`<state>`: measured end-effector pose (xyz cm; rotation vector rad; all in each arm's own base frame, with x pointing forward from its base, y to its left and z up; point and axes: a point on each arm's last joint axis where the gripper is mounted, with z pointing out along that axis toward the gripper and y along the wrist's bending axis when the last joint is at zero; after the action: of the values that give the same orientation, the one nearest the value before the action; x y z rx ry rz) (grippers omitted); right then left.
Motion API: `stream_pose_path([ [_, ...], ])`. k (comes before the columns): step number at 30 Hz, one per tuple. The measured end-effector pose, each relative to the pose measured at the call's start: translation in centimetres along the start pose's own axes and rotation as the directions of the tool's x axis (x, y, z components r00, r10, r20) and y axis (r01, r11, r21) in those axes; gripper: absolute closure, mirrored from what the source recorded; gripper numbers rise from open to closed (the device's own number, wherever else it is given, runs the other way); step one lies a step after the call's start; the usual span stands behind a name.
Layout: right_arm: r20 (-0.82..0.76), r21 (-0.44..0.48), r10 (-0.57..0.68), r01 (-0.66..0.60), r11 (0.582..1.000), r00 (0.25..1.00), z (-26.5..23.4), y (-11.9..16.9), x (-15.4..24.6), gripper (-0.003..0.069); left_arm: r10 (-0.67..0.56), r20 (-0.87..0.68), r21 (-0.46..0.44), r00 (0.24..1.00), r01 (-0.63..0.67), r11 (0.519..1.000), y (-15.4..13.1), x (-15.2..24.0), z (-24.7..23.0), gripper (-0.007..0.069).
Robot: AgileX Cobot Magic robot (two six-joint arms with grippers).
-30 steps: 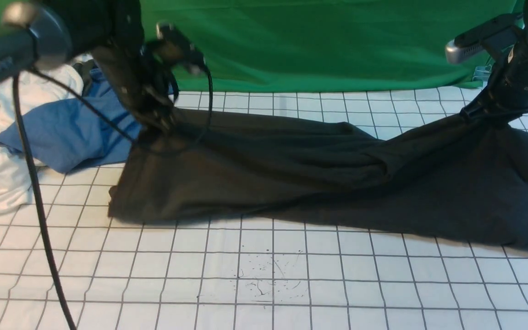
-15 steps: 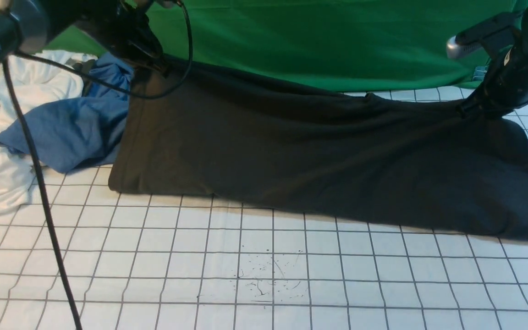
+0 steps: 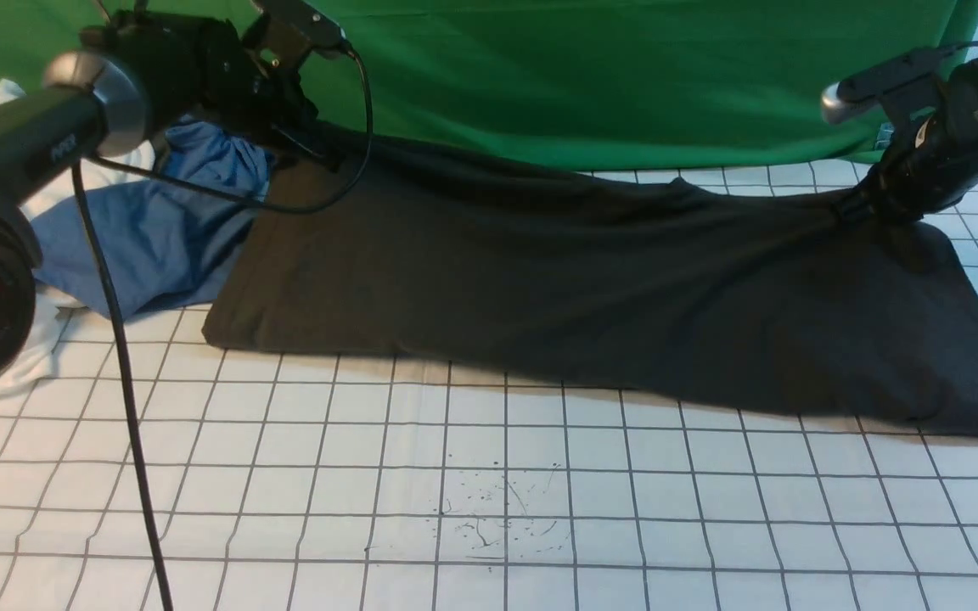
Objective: Fold a long-sleeved shirt over a white checkered tablecloth.
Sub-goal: 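Fold the black garment in half by bringing its near edge over to the far edge, then pull the folded dark garment lengthwise by its ends to straighten it flat on the table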
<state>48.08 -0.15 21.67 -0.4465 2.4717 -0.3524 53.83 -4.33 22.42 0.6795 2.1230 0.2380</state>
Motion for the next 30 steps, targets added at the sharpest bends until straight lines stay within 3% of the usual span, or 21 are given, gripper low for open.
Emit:
stream_pose_path([
  [4,-0.01,0.009,0.035,-0.035,0.999,0.999,0.0,-0.6,0.2,0.0355,-0.017,0.008,-0.006,1.0,0.017,1.0,0.1,0.0,0.0,0.0602],
  [5,-0.042,0.012,0.066,-0.066,0.998,0.997,-0.3,-0.8,0.2,0.0286,-0.03,0.006,-0.01,1.0,0.03,1.0,0.4,0.0,-0.2,0.055],
  [6,-0.055,0.013,0.078,-0.078,0.997,0.995,-0.5,-0.9,0.2,0.026,-0.032,0.008,-0.012,0.999,0.032,0.999,0.5,-0.1,-0.3,0.0536],
  [8,-0.097,0.023,0.112,-0.11,0.994,0.989,-1.8,-1.4,-0.1,0.0175,-0.048,0.021,-0.025,0.999,0.049,0.998,1.3,-0.7,-1.4,0.0428],
  [12,-0.155,0.038,0.155,-0.15,0.988,0.976,-4.8,-2.6,-0.1,0.0112,-0.133,0.068,-0.031,0.989,0.135,0.99,2.8,-3.5,-5.2,0.0215],
  [17,-0.25,0.017,0.233,-0.237,0.971,0.94,-6.0,-4.0,2.7,0.01,-0.269,0.079,0.069,0.96,0.264,0.962,3.7,-6.8,-10.8,0.0067],
  [22,-0.357,-0.027,0.291,-0.321,0.947,0.888,-3.7,-3.3,7.4,0.0099,-0.324,0.011,0.181,0.946,0.317,0.931,3.0,-7.4,-12.5,0.0067],
  [30,-0.345,-0.021,0.383,-0.415,0.909,0.857,0.0,-2.3,9.4,0.0069,-0.281,-0.122,0.265,0.952,0.304,0.915,0.7,-6.4,-11.1,0.02],
])
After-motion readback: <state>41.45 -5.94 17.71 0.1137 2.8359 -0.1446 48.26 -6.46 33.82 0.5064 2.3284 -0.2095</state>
